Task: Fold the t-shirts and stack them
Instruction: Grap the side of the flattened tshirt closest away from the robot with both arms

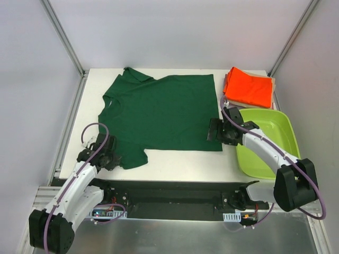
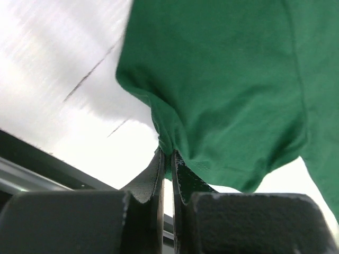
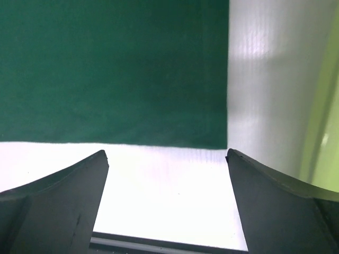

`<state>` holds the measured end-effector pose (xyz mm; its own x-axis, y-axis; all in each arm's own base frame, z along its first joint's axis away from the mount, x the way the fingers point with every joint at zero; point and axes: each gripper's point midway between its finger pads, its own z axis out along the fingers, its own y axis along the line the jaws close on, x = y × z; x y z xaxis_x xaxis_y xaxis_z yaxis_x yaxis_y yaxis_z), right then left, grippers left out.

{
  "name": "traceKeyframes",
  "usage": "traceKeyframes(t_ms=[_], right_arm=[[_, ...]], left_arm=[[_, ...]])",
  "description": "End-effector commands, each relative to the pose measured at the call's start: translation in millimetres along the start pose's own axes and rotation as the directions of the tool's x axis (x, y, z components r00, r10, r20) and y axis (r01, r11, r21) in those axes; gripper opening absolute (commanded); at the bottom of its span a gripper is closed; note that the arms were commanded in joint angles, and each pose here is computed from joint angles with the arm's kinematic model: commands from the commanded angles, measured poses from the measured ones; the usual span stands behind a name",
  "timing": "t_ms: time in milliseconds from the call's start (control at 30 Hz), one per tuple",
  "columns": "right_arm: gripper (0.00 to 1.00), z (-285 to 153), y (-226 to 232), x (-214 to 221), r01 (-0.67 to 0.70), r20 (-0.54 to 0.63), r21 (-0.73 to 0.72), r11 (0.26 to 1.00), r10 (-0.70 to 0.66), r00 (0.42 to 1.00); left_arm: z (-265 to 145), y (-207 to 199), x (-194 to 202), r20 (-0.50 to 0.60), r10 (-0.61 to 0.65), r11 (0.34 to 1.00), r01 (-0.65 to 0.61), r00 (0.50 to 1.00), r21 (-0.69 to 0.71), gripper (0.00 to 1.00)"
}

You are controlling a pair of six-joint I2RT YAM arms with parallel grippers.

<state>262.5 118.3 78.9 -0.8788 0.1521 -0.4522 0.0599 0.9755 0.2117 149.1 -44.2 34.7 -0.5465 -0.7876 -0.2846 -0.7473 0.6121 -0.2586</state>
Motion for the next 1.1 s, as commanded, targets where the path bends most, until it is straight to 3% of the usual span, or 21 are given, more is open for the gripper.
traceKeyframes(t_ms=[0,100,233,533,700,867,1067], right_arm=[[0.95,0,8,17,-0.09,0.002,0.013,0.996,0.09,0.996],[0.9,8,8,29,-0.126,0.015,0.041,0.991,0.126,0.992],[0.73,24,4,33,-0.229,0.077,0.032,0.973,0.227,0.971],[0.61,46,-12,36,-0.322,0.121,0.114,0.94,0.308,0.944],[0.56,52,-16,38,-0.325,0.115,0.148,0.934,0.31,0.944],[0.32,50,-17,37,-0.325,0.121,0.156,0.933,0.309,0.943],[0.28,52,-25,40,-0.303,0.114,0.203,0.931,0.285,0.952]], left_arm=[[-15,-30,-12,0.043,0.048,0.989,-0.053,0.998,0.134,0.0],[-18,-38,-13,0.046,0.072,0.983,-0.078,0.996,0.168,0.0],[-15,-36,-16,0.055,0.089,0.985,-0.097,0.994,0.145,0.0],[-14,-42,-16,0.043,0.099,0.983,-0.104,0.994,0.152,0.0],[-15,-44,-17,0.05,0.103,0.981,-0.11,0.993,0.161,0.0],[-19,-49,-21,0.061,0.094,0.979,-0.103,0.994,0.175,0.0],[-21,-53,-24,0.072,0.093,0.977,-0.105,0.993,0.184,0.0]])
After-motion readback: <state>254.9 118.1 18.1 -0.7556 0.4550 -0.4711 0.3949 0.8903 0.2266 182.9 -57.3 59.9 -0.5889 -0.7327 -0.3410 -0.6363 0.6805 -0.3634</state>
